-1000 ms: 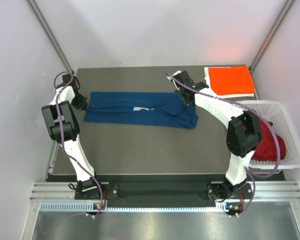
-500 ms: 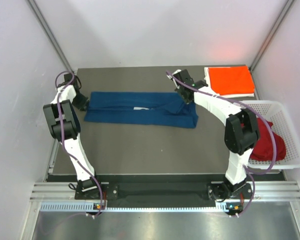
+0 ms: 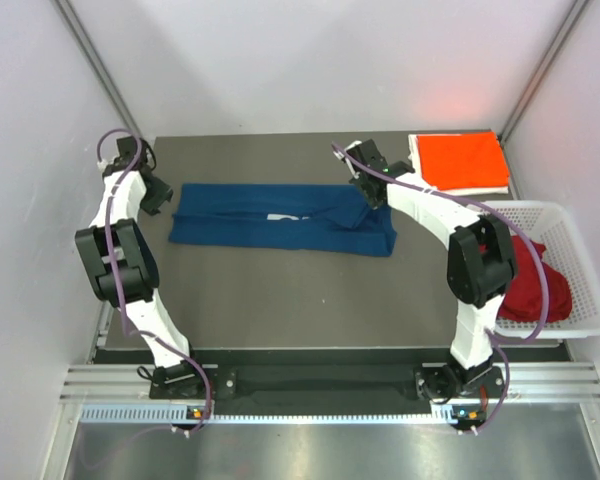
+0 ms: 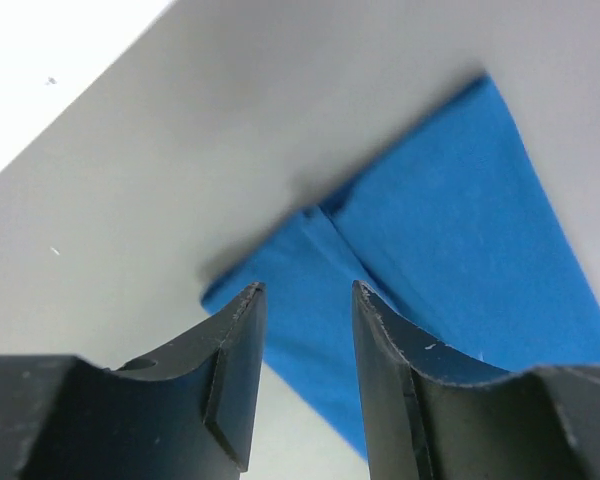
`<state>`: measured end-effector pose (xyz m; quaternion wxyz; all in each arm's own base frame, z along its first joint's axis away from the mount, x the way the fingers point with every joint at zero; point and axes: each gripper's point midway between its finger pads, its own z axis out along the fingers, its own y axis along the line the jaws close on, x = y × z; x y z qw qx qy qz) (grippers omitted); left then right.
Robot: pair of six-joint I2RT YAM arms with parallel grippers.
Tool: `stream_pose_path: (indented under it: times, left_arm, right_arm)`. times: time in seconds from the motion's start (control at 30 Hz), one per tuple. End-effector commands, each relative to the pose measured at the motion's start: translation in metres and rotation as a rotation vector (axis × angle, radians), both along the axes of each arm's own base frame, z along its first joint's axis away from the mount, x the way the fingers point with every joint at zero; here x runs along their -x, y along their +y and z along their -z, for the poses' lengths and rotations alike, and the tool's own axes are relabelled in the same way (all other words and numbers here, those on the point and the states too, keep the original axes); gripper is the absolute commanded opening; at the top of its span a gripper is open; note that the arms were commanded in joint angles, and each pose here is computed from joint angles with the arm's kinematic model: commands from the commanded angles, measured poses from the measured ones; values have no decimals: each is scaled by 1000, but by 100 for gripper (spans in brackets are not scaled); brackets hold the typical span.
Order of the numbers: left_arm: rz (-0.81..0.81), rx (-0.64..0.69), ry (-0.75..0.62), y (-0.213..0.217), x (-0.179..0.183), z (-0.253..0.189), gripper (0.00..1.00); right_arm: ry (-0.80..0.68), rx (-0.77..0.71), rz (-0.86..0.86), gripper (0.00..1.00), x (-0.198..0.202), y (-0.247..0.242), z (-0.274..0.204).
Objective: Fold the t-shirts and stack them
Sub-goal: Fold the tshirt
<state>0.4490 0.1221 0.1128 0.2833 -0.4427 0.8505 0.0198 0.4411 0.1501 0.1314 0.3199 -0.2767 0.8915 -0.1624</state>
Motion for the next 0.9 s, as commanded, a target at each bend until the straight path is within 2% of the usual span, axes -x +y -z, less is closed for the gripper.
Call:
stream_pose_path:
  times: [0.0,0.13,0.33,0.43,0.53,0.67,0.7,0.77,0.8,0.87]
  left_arm:
    - [90,49,-34,-30,-2,1,45]
    - [151,100,-14,-61,4,29,45]
    - [97,86,120,-54,25,80,45]
    - [75,62,156,-48,30,93,45]
    - [76,67,166,-50,32,96,45]
    - [75,55,169,-49,34,94,46]
    - [73,49,173,-48,35,94,46]
    - [71,53,198,-48,38,100,46]
    - [71,54,204,-48,38,101,46]
    - [67,49,216,-47,39,105,46]
  right_arm:
    - [-17,-16,20,0,-8,-6,-6]
    - [-10,-31,18,0,-9,-3,-3]
    - [-22,-27,18,0,-23,-5,-1]
    - [-14,-18,28,6,-34,-10,8]
    - [-36,-10,37,6,-50,-12,10]
    - [-130,-45,17,5,-71,-4,-18]
    - [-149,-54,9,8,-74,-2,-21]
    - [-127,-56,-21,21,-72,2,-11]
    - [-117,-55,-12,37,-71,1,-7]
    - [-88,-74,-14,38,-65,4,2]
